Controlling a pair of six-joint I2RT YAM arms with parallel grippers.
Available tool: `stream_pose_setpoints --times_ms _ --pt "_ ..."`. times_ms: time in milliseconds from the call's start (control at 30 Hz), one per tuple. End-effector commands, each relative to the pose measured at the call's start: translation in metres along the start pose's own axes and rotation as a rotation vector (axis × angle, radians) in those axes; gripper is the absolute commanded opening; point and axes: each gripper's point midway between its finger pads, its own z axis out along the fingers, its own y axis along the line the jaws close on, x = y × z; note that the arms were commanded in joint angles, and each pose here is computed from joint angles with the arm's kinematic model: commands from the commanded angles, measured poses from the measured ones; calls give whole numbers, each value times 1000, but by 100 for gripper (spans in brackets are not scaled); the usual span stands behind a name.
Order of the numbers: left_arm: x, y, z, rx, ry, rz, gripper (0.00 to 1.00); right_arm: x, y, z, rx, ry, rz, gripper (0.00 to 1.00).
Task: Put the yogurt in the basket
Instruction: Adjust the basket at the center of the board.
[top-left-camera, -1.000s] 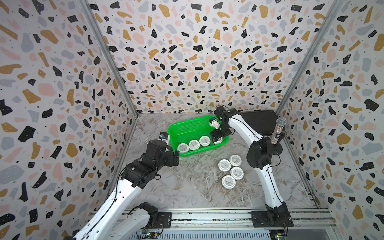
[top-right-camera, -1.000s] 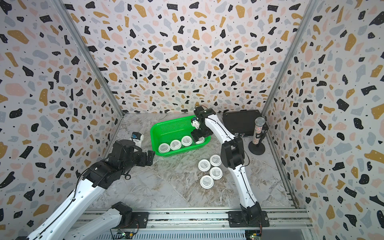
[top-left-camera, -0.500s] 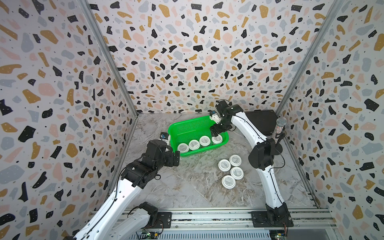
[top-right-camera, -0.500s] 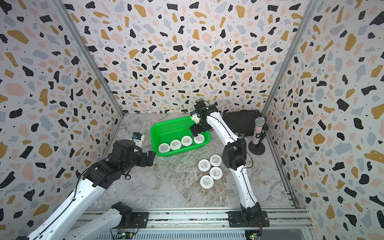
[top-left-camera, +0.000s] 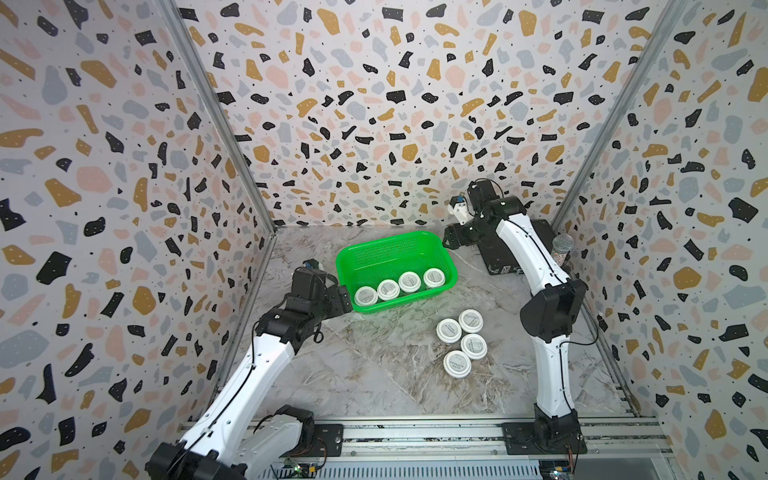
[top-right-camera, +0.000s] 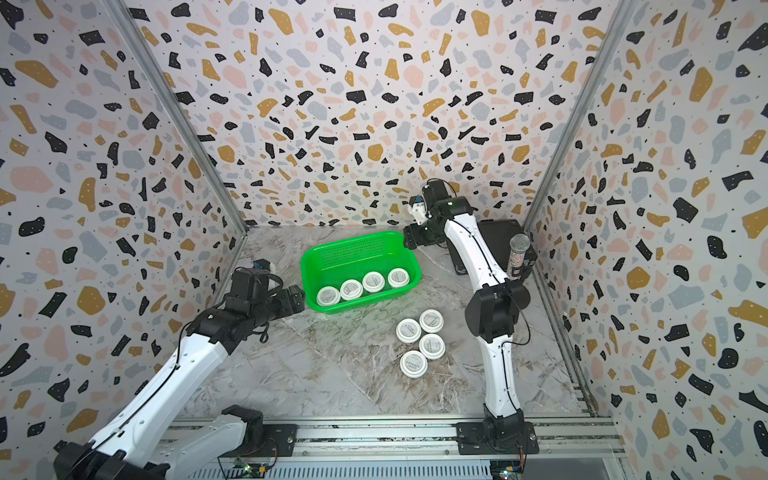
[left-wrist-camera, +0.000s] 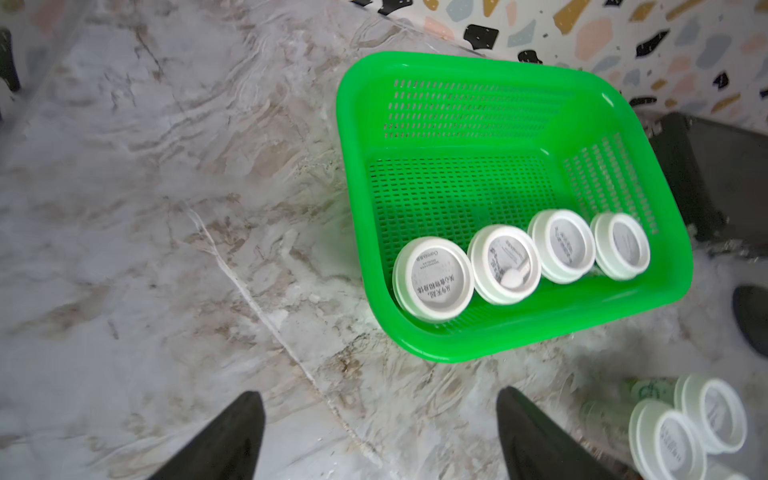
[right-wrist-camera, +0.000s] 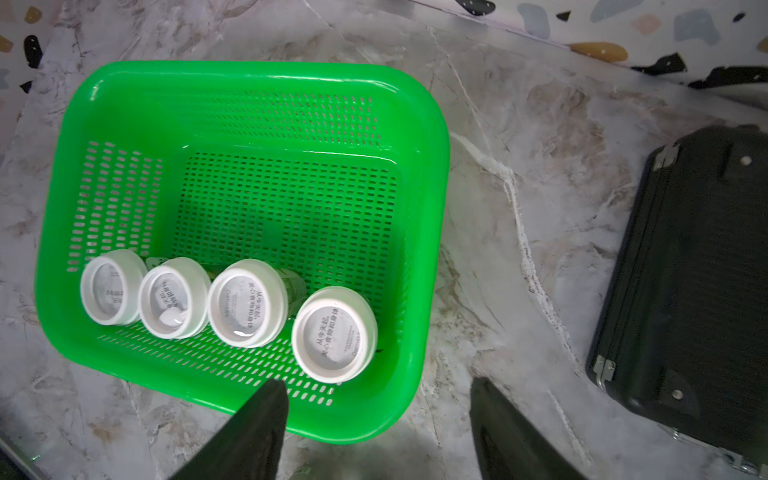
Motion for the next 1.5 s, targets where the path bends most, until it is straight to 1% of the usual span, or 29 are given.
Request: stream_pose_setpoints --times_ms 0,133,200,333,367,500,600,667,767,800,867,933,1033,1133,1233,1467 --pt "-23 -9 23 101 -45 -161 79 10 -2 16 -59 46 38 72" --pt "-23 -8 61 162 25 -238 68 17 -18 33 -53 77 70 68" --pt "-18 -5 74 164 61 -259 61 22 -20 41 -71 96 72 66" --pt "-23 -3 85 170 20 -266 57 28 -19 56 -104 123 79 59" --pt "-24 -2 88 167 17 -267 55 29 -18 58 -114 127 84 58" --pt "-15 -1 107 168 61 -276 44 32 -19 65 -120 140 96 52" --pt "-7 6 119 139 82 -286 38 32 -18 66 -130 141 102 47" --pt "-3 11 123 117 87 -290 38 33 -17 68 -136 144 104 43" --pt "-2 6 128 146 93 -281 34 34 -14 70 -159 150 110 34" --pt "-1 6 129 152 94 -281 32 35 -13 70 -166 153 113 30" --pt "0 4 129 161 99 -283 29 37 -12 70 -171 158 118 28" --pt "1 3 128 171 97 -288 25 40 -13 71 -167 166 122 27" --pt "4 1 123 184 104 -290 24 47 -12 70 -170 182 125 27" --pt "9 -3 116 202 118 -287 23 52 -10 67 -172 185 128 26" --pt "20 -4 108 198 139 -277 23 56 -6 62 -184 178 128 26" --pt "49 11 86 151 150 -282 24 72 3 55 -206 181 126 26"
